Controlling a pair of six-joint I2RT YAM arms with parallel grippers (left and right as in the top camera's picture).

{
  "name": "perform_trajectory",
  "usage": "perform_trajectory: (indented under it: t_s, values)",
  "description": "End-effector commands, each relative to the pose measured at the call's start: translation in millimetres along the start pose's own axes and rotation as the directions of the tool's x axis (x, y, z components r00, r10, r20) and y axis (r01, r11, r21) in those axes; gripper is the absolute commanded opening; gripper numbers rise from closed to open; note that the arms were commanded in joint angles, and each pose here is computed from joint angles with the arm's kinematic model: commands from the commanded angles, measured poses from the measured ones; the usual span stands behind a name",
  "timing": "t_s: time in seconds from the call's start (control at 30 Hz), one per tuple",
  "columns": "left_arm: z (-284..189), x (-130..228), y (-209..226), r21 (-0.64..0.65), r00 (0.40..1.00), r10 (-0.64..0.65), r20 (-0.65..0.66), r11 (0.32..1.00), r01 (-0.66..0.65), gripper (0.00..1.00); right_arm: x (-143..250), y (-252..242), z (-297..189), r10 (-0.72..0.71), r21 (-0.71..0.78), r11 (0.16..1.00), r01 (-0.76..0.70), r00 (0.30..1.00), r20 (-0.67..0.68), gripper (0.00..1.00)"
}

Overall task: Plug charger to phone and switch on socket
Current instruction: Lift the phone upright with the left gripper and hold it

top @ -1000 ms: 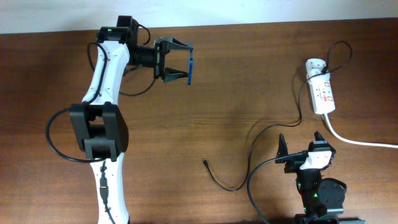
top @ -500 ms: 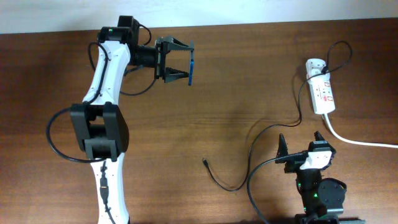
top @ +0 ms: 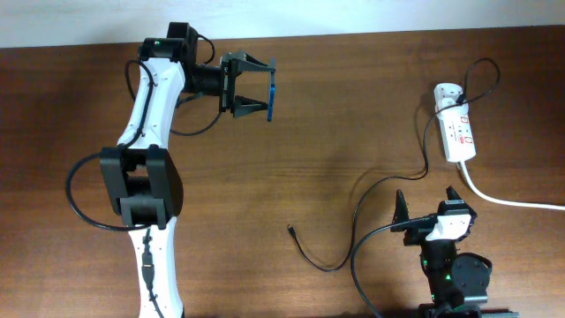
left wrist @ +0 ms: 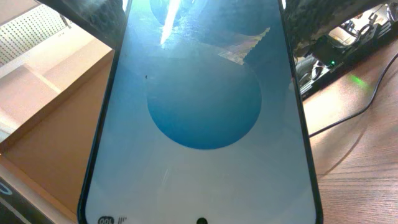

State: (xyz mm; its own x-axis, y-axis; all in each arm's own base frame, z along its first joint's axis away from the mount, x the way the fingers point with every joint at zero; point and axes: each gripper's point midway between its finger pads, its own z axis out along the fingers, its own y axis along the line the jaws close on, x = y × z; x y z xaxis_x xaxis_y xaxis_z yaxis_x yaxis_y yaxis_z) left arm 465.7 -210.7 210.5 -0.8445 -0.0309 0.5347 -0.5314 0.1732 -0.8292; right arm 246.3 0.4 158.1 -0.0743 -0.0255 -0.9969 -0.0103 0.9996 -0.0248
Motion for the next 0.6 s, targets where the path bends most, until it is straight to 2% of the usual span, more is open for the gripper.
perform_trajectory:
  t_s: [0.0, 0.57]
  values:
    - [-2.7, 6.9, -13.2, 0.037, 0.998, 0.053, -0.019, 0.998, -0.053, 0.76, 2.7, -3.7, 0.0, 0.006, 0.019, 1.0, -0.006, 1.0, -0.005, 0.98]
    - [-2.6, 10.0, -16.6, 0.058, 0.998, 0.054, -0.036, 0.997, -0.052, 0.77, 2.6, -3.7, 0.0, 0.006, 0.019, 1.0, -0.006, 1.0, -0.005, 0.98]
